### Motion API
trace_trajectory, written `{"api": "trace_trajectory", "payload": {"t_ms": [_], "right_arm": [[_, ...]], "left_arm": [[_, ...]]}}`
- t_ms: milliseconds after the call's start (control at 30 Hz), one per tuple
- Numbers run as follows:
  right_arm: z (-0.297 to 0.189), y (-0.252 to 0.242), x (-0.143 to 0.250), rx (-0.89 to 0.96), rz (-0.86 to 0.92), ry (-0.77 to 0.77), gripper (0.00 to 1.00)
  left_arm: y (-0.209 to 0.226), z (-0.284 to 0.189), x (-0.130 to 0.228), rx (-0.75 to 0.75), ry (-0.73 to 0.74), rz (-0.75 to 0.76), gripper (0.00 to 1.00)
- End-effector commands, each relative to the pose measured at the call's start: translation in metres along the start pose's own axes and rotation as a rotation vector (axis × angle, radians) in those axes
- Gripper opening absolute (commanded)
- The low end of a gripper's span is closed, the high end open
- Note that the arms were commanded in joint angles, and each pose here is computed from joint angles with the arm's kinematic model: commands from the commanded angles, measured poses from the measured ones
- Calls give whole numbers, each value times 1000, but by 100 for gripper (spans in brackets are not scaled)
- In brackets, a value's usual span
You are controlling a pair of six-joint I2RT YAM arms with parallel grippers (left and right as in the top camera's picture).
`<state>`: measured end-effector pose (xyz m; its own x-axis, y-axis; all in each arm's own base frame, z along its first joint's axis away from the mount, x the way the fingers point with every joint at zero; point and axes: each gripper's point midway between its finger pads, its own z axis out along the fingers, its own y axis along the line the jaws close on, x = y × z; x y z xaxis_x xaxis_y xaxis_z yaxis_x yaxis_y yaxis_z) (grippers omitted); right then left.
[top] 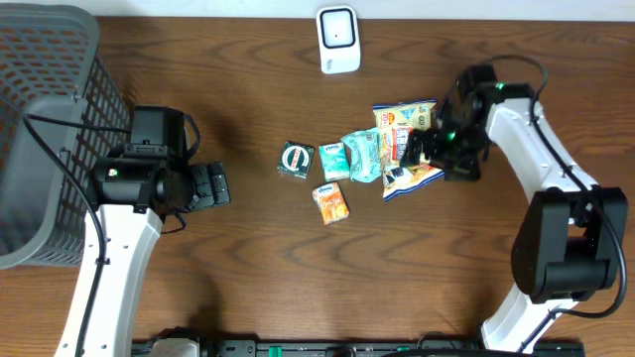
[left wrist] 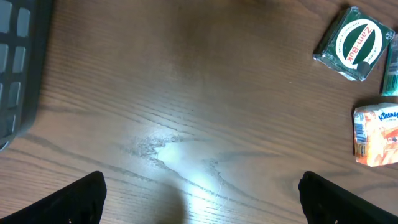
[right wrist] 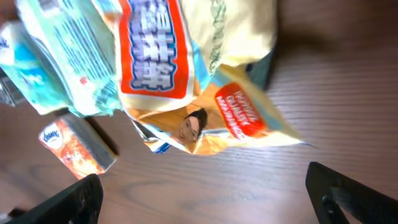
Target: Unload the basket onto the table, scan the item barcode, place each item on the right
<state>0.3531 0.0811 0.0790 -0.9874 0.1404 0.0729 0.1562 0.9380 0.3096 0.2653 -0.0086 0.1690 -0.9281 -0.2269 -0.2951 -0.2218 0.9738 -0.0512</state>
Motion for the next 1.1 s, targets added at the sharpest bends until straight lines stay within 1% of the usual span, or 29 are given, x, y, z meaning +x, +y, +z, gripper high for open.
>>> {"api": "trace_trajectory", "payload": {"t_ms": [0,67,100,167,233,267,300,333,367,400,433,533,600,733,833,967,1067], "right_arm": [[-24,-8,-19,90,-9,-79,99],[-36,-6,-24,110,-15,-103,99],[-43,-4,-26,112,-20,-113,98],[-53,1,-30,107,-26,-130,91],[-60,4,-33,103,-31,-146,76],[-62,6,-34,101,-36,-151,66],[-62,8,-34,98,-40,-152,52],[-61,10,-33,99,-45,-150,42],[-60,12,-32,99,-50,-146,35],[-58,13,-30,101,-63,-139,30],[-56,14,-28,103,-77,-132,28],[-46,17,-20,113,-118,-102,28],[-36,17,-17,131,-130,-89,26],[-9,14,-15,164,-155,-93,24],[19,9,-11,161,-132,-95,19],[54,-5,-6,165,-137,-111,19],[63,-20,3,216,-109,-90,22]], "left_arm": [[0,3,2,-8,10,-12,98],[0,3,2,-8,10,-12,98],[0,3,2,-7,10,-12,98],[0,3,2,-8,10,-12,98],[0,3,2,-7,10,-12,98],[0,3,2,-8,10,-12,98],[0,3,2,-8,10,-12,97],[0,3,2,-7,10,-12,98],[0,3,2,-7,10,-12,98],[0,3,2,-8,10,-12,98],[0,3,2,-8,10,-12,98],[0,3,2,-8,10,-12,98],[0,3,2,-8,10,-12,98],[0,3,2,-8,10,-12,98],[0,3,2,-7,10,-12,98],[0,3,2,-7,10,-12,98],[0,3,2,-8,10,-12,97]]}}
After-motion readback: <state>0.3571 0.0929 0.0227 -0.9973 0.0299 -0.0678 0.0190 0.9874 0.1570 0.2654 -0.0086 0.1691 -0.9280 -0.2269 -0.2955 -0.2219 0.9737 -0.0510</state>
